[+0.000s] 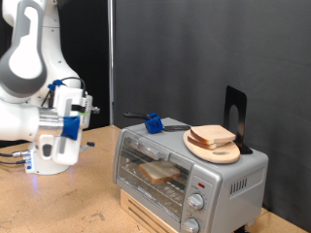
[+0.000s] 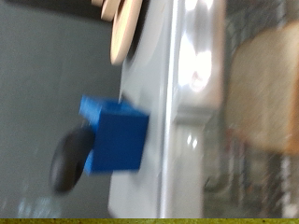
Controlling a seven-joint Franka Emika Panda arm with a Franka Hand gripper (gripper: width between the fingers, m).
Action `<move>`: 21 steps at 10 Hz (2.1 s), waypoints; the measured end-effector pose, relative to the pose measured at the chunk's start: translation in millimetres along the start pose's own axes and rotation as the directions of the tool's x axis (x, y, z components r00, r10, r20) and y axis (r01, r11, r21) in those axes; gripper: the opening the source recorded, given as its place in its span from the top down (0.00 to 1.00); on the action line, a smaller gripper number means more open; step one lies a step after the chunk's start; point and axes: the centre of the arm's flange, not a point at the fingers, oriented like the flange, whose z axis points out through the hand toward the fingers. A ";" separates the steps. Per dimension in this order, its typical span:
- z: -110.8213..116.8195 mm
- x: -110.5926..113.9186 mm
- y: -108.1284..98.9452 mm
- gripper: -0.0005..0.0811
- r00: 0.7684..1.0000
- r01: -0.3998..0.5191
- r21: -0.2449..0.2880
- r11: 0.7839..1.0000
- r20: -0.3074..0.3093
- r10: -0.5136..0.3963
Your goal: Make a piece of toast with the oven
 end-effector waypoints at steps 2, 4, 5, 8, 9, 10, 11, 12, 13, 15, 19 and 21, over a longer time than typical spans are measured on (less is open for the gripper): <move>-4.8 1.7 -1.8 0.00 1.000 -0.002 0.005 1.000 -0.009 0.002; -0.4 -0.2 -1.7 0.00 0.993 0.007 0.004 1.000 0.121 -0.008; -1.1 11.3 -1.7 0.00 0.989 0.012 0.012 1.000 0.145 -0.014; 2.3 60.4 0.0 0.00 0.999 0.036 0.072 0.997 0.009 -0.036; 4.1 74.4 -2.2 0.00 0.999 0.039 0.090 0.995 -0.040 -0.036; 6.7 87.5 -4.6 0.00 0.997 0.045 0.103 0.994 -0.071 -0.038; 9.3 100.6 -7.4 0.00 0.995 0.049 0.116 0.992 -0.093 -0.039; 11.0 116.8 -10.5 0.00 0.986 0.066 0.133 0.989 -0.162 -0.044; 15.8 126.3 -11.6 0.00 0.978 0.077 0.136 0.988 -0.204 -0.048; 17.1 123.2 -10.5 0.00 0.987 0.045 0.118 0.992 -0.161 -0.026; 45.7 149.3 -37.3 0.00 0.996 -0.072 0.019 0.997 -0.048 0.073; 58.4 174.9 -48.8 0.00 0.997 -0.039 0.045 0.998 -0.058 0.042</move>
